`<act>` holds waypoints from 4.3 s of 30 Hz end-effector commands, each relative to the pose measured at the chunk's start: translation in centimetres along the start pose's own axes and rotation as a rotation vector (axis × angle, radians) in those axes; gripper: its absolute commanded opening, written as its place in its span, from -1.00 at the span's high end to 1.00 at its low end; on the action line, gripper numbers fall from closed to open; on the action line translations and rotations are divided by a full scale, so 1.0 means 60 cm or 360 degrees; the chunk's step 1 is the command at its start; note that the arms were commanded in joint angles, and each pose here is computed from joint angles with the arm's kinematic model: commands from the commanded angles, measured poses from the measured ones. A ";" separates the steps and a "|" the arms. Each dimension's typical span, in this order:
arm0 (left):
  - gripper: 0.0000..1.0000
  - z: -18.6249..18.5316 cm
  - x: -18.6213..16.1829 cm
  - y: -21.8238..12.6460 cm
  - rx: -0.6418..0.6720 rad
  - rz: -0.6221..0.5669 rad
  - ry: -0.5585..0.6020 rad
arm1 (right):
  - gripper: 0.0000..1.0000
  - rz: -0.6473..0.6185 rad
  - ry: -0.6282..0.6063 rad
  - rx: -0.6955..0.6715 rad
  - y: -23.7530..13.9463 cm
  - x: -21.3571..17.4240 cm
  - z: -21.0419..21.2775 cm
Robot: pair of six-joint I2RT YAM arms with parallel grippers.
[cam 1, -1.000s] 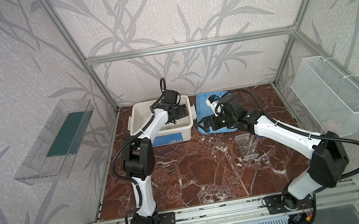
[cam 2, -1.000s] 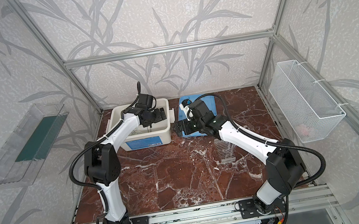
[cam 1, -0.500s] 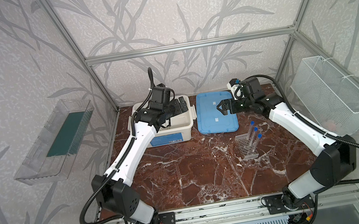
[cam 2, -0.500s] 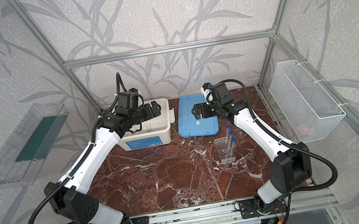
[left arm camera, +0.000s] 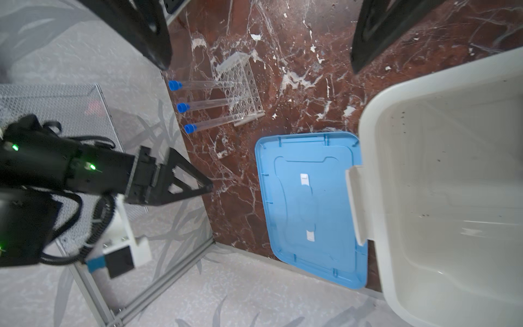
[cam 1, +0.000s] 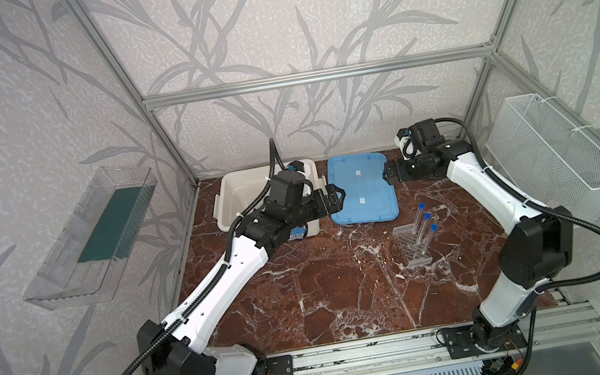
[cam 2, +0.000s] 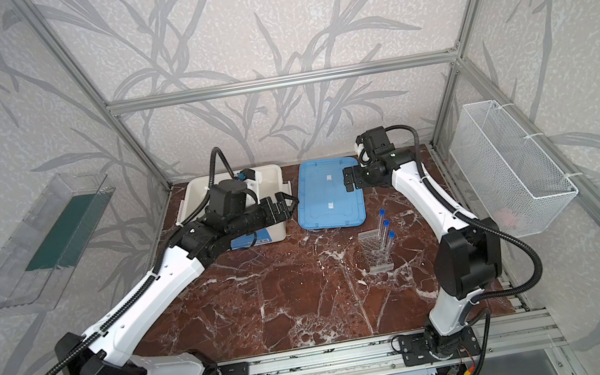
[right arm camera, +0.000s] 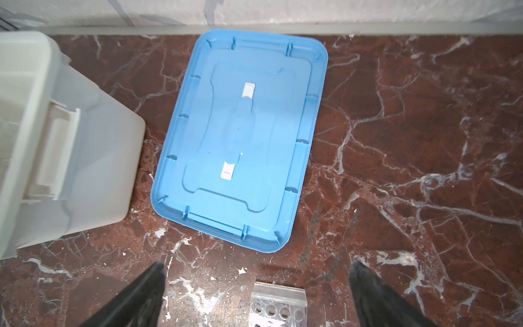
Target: Organize the chemistry lab equipment
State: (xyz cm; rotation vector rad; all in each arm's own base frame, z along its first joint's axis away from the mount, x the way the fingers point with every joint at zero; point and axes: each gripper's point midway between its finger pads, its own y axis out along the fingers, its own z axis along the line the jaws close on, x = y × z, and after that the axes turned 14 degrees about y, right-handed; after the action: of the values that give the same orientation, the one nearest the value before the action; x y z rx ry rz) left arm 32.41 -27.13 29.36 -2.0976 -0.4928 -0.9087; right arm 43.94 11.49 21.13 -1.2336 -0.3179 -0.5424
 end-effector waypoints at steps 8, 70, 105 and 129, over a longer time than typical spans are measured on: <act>-0.98 -0.059 -0.091 0.051 -0.0039 0.0109 0.0010 | -0.92 0.0279 0.0018 -0.0239 0.103 -0.032 -0.076; -0.98 -0.024 -0.216 0.161 0.0020 0.0278 -0.0142 | 0.52 0.0422 0.0123 -0.0306 0.269 -0.095 -0.134; -0.98 -0.022 -0.193 0.145 0.0052 0.0202 -0.0114 | 1.00 0.0091 0.0141 -0.0209 0.156 0.004 -0.091; -0.98 -0.040 -0.072 0.033 -0.0013 -0.0123 0.0173 | 1.00 -0.0382 0.0310 0.0092 -0.128 0.008 -0.075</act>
State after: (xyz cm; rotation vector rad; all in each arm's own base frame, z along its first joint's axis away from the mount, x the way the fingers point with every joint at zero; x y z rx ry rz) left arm 29.29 -31.37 24.36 -2.0788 -0.5063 -1.0000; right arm 40.08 4.91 23.47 -1.1677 -0.2554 -0.8071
